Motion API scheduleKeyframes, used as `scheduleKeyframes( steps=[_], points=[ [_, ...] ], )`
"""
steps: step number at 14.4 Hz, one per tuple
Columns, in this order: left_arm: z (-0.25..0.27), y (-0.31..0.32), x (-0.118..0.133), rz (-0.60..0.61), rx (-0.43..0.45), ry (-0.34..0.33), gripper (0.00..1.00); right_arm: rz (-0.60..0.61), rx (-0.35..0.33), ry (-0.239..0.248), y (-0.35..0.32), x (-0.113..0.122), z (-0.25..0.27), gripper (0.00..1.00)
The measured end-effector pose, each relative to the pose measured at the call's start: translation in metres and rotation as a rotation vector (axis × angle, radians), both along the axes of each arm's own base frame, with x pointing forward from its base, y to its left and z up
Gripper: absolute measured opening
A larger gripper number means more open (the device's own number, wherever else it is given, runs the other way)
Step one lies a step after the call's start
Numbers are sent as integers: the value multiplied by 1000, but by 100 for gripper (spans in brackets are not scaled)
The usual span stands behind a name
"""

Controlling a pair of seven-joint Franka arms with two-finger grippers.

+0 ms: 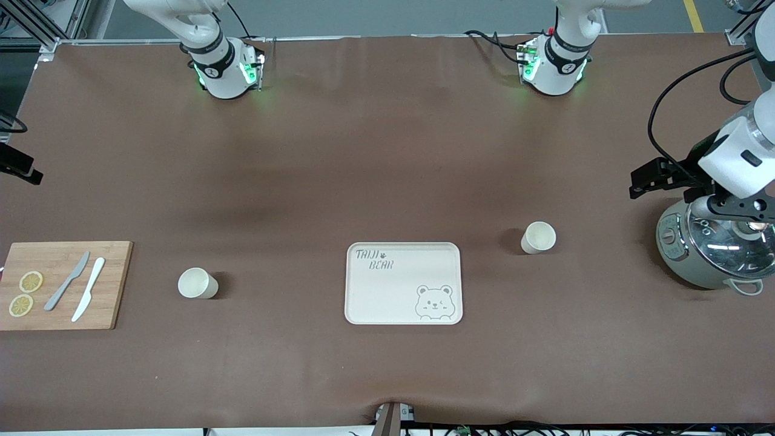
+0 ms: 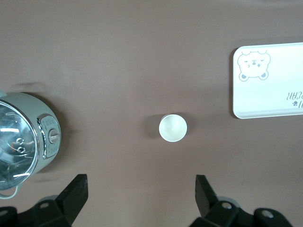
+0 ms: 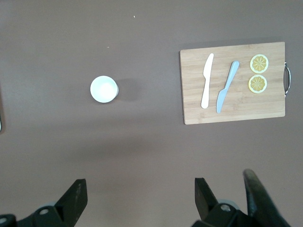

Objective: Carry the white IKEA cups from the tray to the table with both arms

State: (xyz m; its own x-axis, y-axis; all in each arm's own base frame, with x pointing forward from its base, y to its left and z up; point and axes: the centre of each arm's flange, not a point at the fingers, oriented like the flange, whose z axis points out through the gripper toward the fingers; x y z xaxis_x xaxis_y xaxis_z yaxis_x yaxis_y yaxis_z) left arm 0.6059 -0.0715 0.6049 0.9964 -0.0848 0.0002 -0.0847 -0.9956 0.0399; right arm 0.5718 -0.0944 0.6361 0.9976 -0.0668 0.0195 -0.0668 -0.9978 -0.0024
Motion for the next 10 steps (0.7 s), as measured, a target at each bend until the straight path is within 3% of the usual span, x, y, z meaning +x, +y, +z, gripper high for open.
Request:
scheduleKeyframes(
  steps=[10],
  points=[
    [5, 22, 1, 29, 0, -8, 100, 5, 1, 4, 3, 1, -1, 100]
  ],
)
